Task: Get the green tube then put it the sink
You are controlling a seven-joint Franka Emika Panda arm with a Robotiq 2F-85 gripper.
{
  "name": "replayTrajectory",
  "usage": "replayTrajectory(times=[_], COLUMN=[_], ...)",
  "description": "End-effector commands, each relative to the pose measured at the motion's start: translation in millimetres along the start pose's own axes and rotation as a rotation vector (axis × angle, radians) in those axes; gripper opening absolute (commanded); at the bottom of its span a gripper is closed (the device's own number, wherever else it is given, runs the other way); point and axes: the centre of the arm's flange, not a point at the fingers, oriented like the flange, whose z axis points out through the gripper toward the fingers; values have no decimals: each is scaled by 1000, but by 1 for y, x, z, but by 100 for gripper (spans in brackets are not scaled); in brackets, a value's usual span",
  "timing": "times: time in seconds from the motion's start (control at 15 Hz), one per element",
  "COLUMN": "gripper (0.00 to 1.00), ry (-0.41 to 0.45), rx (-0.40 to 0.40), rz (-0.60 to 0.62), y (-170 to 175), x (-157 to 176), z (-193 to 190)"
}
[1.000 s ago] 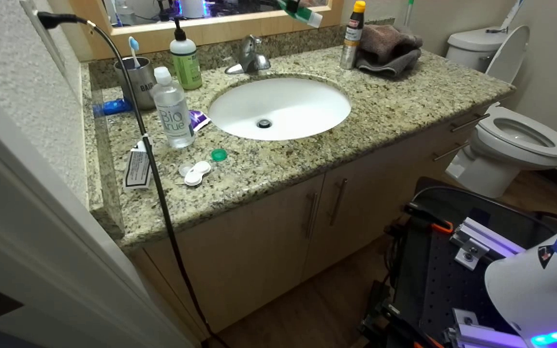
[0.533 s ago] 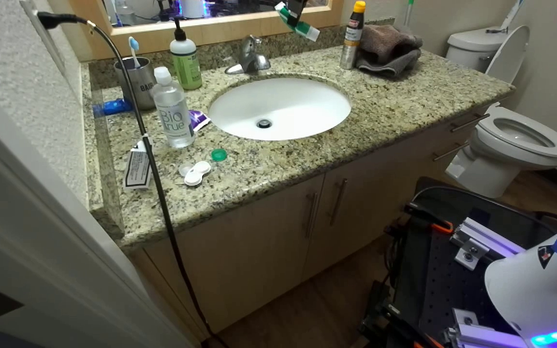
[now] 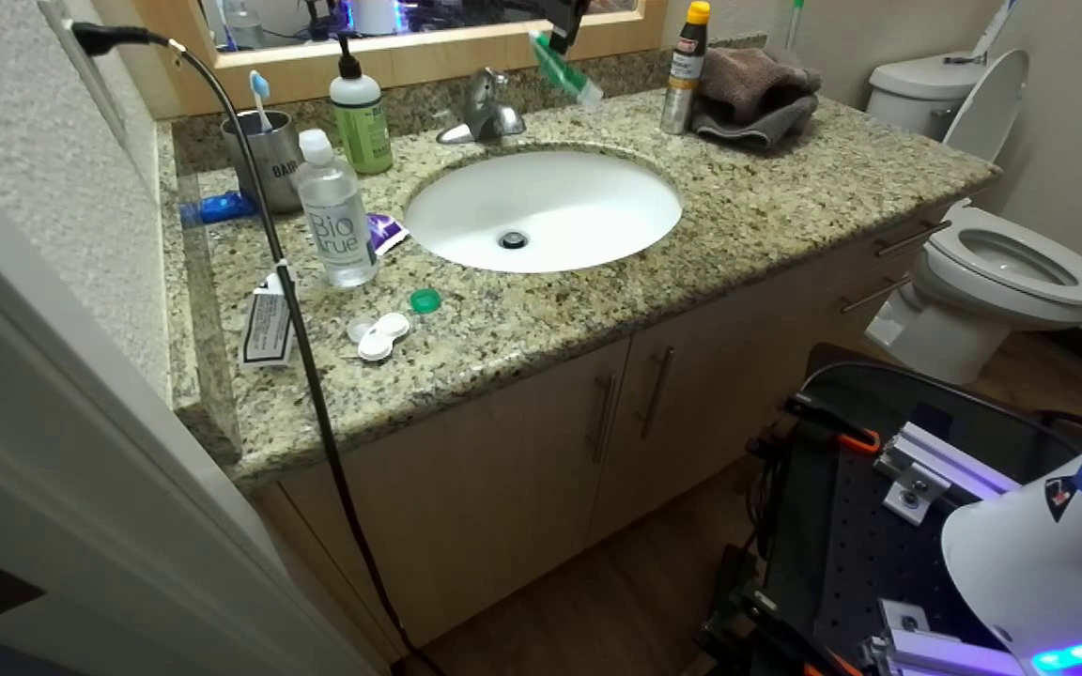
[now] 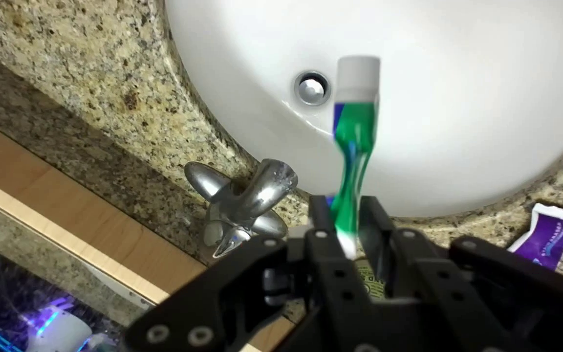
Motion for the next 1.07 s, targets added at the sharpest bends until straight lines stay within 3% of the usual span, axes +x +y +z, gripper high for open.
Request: replayTrajectory(times=[0.0,0.27,0.47,0.73,0.8,1.0], gripper=[54,82,99,100,100,100], ry=[-61,-150,-210,-179,-174,-165], rx=[-27,-18,-90,-92,-98,-102], rz=[17,23,51,225,163,213], y=[3,14,30,76,61,77], x=[-2,-24,-41,-60,-52,-59], z=[15,24,18,-14,7,-12])
